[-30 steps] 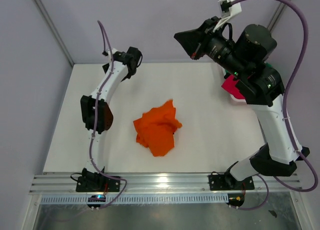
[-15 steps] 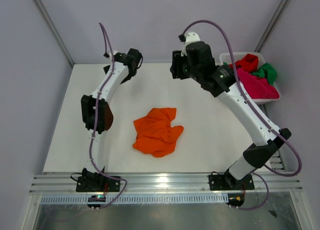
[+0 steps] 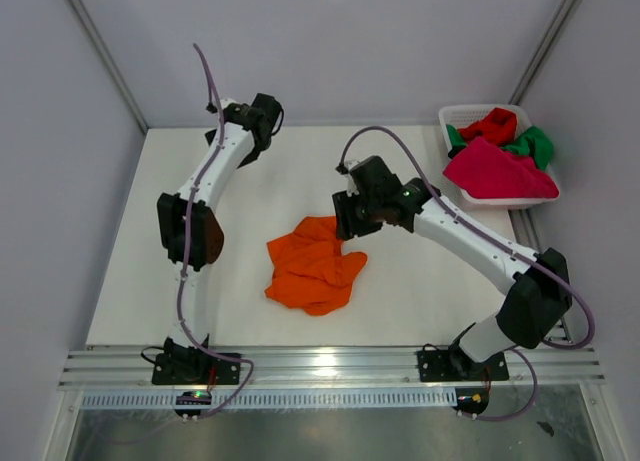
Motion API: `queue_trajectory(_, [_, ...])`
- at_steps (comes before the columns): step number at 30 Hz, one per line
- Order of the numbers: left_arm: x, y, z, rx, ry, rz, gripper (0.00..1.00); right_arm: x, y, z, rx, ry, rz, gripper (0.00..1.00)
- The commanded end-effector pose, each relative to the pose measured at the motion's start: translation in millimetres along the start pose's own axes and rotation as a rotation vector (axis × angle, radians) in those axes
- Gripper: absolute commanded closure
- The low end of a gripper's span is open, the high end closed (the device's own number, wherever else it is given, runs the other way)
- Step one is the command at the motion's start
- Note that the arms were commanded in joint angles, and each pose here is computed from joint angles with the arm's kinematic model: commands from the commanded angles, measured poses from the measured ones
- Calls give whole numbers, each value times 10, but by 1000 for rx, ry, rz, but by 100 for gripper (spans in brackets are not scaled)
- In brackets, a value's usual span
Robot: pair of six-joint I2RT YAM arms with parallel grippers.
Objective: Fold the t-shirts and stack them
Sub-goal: Flatten out the tshirt
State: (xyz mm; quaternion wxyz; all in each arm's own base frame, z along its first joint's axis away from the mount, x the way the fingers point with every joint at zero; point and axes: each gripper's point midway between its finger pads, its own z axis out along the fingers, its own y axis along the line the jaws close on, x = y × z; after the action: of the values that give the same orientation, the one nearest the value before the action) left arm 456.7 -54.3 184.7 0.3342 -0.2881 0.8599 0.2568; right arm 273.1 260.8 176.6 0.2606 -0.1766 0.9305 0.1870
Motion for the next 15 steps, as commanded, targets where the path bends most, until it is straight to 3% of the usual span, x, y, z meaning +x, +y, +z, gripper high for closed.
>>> queue_trajectory(1, [261,575,-186,-117,138,203,43,-25,452,20,-264,-66,-41,50])
queue_trajectory(7, [289,576,-178,-117,143,217,40,217,481,468,-326,10,-39,51])
queue_trajectory(15, [297,653,-178,-137,135,240,40,434,339,800,-277,94,-41,51])
